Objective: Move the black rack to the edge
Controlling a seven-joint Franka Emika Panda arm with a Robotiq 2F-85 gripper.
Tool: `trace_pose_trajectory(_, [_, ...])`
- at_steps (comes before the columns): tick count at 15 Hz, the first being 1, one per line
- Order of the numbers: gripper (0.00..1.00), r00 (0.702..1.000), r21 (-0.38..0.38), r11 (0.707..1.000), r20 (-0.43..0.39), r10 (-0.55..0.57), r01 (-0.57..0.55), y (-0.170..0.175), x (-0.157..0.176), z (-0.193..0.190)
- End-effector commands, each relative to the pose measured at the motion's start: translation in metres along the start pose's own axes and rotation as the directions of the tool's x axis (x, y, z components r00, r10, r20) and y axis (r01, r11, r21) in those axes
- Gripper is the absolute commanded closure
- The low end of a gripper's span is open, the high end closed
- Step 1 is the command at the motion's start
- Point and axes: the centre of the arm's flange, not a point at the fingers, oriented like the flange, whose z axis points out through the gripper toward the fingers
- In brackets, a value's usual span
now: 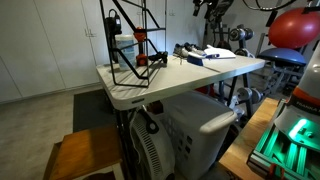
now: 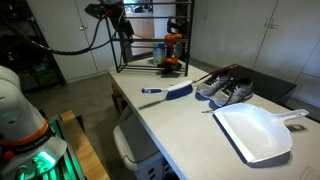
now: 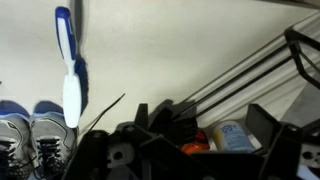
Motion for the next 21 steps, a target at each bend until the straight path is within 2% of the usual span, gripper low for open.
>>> trace_pose_trajectory(1, [0.0, 0.997, 0.129, 0.989, -0.019, 0.077, -0.074, 0.012, 0.053, 0.019])
trace_pose_trajectory(3, [0.0, 0.991, 0.19, 0.974, -0.02, 0.131, -0.125, 0.016, 0.071, 0.033])
trace_pose_trajectory(6, [0.0, 0.978, 0.317, 0.927, 0.002, 0.21, -0.2, 0.013, 0.096, 0.051])
trace_pose_trajectory(8, [0.0, 0.966, 0.363, 0.898, 0.026, 0.257, -0.249, 0.009, 0.11, 0.062])
trace_pose_trajectory(18, [0.0, 0.911, 0.371, 0.834, 0.12, 0.394, -0.41, -0.019, 0.174, 0.116])
trace_pose_trajectory(19, [0.06, 0.909, 0.372, 0.831, 0.125, 0.398, -0.415, -0.021, 0.177, 0.119])
trace_pose_trajectory(20, [0.25, 0.907, 0.369, 0.829, 0.128, 0.402, -0.42, -0.021, 0.179, 0.122])
trace_pose_trajectory(21, [0.32, 0.905, 0.369, 0.828, 0.13, 0.405, -0.423, -0.022, 0.181, 0.124])
